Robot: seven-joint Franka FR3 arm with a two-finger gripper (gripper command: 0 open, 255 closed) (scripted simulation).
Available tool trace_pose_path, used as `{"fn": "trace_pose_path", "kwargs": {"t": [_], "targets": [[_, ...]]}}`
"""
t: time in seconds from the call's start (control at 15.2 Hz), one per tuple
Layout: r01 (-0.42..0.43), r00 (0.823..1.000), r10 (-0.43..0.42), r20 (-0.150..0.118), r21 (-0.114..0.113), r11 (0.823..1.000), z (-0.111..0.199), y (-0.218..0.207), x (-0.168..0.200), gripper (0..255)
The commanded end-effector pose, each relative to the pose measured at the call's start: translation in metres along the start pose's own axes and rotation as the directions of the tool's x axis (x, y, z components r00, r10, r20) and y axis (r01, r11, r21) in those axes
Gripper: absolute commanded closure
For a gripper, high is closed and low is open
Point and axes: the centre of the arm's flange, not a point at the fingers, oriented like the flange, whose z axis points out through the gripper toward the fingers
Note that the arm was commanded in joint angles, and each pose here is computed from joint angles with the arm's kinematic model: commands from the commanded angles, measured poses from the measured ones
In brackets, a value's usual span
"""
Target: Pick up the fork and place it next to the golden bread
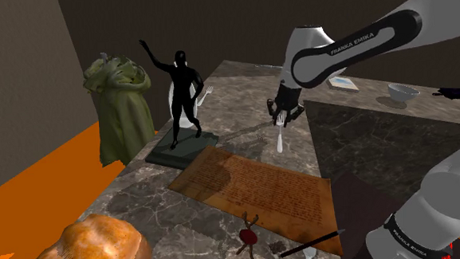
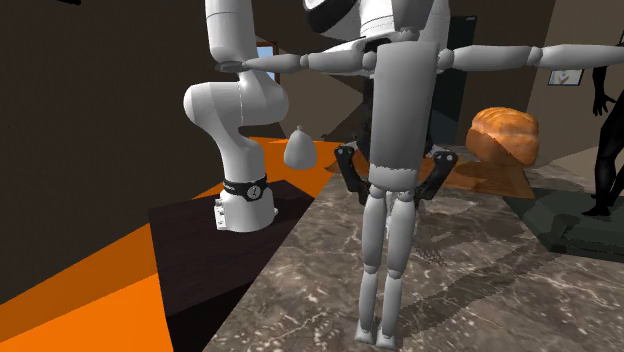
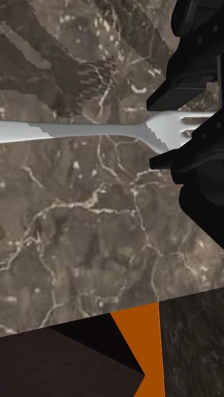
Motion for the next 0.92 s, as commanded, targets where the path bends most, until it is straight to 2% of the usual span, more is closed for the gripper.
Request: {"fn": "trace_pose_path", "kwargs": {"t": [0.0,0.86], "targets": [[0.000,1.000,0.000,0.000,0.000,1.000,-0.011,-0.002,0.001,255],[0.000,1.000,0.000,0.000,0.000,1.000,-0.079,-0.003,0.006,255]]}}
